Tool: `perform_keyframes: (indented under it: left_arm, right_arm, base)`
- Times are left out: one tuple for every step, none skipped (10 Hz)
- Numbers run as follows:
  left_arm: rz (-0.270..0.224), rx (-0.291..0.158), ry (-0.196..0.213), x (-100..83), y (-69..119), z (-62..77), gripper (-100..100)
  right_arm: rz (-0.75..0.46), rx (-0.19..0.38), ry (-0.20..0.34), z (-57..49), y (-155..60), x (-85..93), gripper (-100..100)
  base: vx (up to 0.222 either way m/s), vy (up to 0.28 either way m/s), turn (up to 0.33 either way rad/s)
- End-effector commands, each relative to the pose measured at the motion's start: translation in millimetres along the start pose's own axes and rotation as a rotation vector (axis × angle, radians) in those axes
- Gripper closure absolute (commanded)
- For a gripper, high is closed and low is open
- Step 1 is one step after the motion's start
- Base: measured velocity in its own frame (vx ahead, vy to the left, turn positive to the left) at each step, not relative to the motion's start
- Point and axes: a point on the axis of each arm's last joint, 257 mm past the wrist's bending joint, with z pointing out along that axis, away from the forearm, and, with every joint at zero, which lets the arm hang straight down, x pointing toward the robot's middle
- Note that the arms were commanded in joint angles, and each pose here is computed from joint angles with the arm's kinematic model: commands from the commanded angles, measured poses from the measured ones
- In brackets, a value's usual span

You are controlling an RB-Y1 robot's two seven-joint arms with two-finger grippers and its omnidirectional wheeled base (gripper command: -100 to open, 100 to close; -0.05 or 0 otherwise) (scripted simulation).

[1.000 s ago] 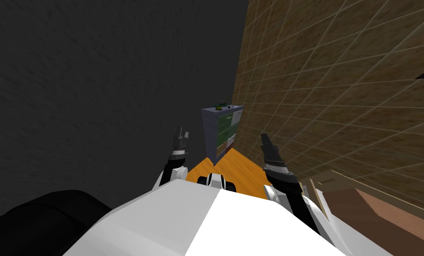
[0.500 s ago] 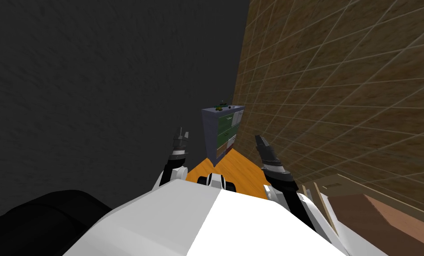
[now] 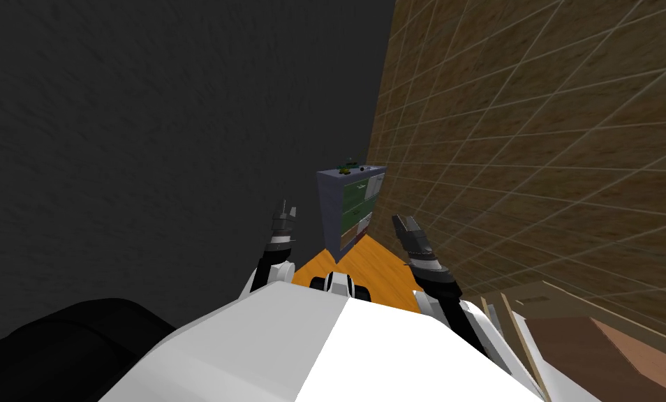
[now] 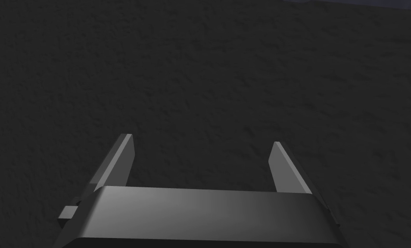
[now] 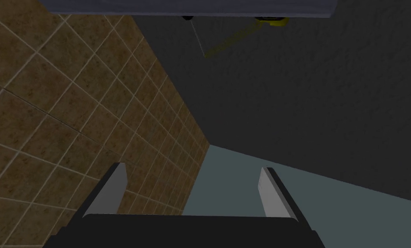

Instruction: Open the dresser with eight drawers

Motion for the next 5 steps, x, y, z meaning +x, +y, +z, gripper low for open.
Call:
perform_keyframes:
  left_arm:
    - [0.0,0.0,0.0,0.0,0.0,0.0,0]
    - [0.0,0.0,0.0,0.0,0.0,0.0,0]
    - [0.0,0.0,0.0,0.0,0.0,0.0,0]
    - [0.0,0.0,0.0,0.0,0.0,0.0,0]
    - [0.0,0.0,0.0,0.0,0.0,0.0,0]
  right_arm:
    - [-0.071,-0.006,0.01,-0.3,-0.1,4.5,-100]
    - [-0.129,-0.018,0.031,-1.5,-0.8,13.6,-100]
    - [-0.155,-0.018,0.031,-1.5,-0.8,13.6,-100]
    - [-0.204,-0.031,0.052,-3.0,-1.6,23.0,-100]
    - [-0.232,-0.032,0.052,-3.0,-1.6,23.0,-100]
  base:
    - [0.017,-0.007,-0.004]
    - [0.031,-0.007,0.04]
    - [0.034,-0.008,0.022]
    - [0.041,-0.013,0.036]
    - [0.036,-0.013,0.025]
